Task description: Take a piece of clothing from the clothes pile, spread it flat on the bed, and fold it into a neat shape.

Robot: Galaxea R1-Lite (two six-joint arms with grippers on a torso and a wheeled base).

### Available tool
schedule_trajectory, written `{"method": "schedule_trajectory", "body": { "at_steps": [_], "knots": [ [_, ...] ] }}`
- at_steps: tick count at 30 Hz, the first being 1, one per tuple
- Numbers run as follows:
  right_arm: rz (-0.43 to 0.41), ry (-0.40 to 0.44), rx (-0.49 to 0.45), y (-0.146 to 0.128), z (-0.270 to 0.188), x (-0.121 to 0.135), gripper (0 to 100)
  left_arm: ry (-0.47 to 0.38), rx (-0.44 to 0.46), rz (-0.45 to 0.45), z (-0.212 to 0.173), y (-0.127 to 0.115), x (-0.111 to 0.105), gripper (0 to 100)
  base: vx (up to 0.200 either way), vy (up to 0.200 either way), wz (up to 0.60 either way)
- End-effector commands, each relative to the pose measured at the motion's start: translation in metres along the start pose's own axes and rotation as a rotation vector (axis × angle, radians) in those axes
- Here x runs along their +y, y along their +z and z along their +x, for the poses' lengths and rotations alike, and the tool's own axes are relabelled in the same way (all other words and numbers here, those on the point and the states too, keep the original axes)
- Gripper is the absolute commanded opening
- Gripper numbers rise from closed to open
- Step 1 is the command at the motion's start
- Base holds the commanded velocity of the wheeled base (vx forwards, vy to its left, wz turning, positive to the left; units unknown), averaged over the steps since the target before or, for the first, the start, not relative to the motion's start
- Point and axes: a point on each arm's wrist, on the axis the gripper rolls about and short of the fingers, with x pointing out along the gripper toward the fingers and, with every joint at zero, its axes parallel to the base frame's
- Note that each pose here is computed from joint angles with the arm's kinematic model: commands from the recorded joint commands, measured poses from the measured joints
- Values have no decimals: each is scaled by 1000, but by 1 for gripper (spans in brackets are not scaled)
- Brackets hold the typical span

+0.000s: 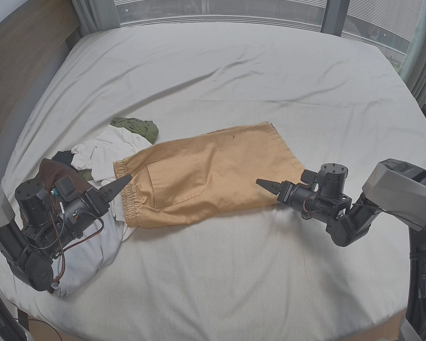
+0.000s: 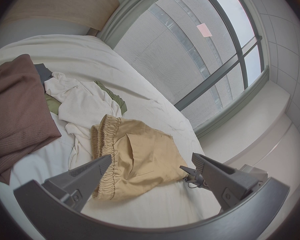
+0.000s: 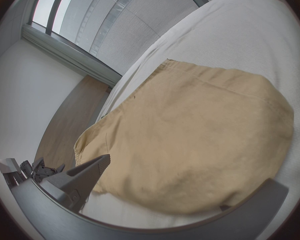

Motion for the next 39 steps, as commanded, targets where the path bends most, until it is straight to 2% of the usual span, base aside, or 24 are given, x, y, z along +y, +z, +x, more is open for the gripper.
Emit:
{"method": "schedule_trajectory", "body": {
  "at_steps": [1, 5, 6, 11, 18, 23, 39],
  "knots": [
    [15, -13, 0, -10, 10, -10, 100, -1, -1, 0, 0, 0, 0, 100, 0, 0, 0],
    [13, -19, -26, -8, 12, -10, 100, 2, -1, 0, 1, 0, 1, 100, 0, 0, 0],
    [15, -19, -26, -9, 12, -10, 0, 2, -1, 0, 1, 0, 1, 100, 0, 0, 0],
    [17, -24, -20, -10, 10, -9, 0, 3, 3, -3, 1, -1, 1, 100, 0, 0, 0],
    [-2, 4, -21, -17, -6, 11, 0, 10, 13, -8, 2, -4, 3, 100, 0, 0, 0],
    [-22, 5, -22, -21, -22, 15, 0, 7, 11, -8, 2, -3, 2, 100, 0, 0, 0],
    [-116, -80, 20, -35, -78, 16, 0, 2, 10, -11, 1, -3, 1, 100, 0, 0, 0]
  ]
}}
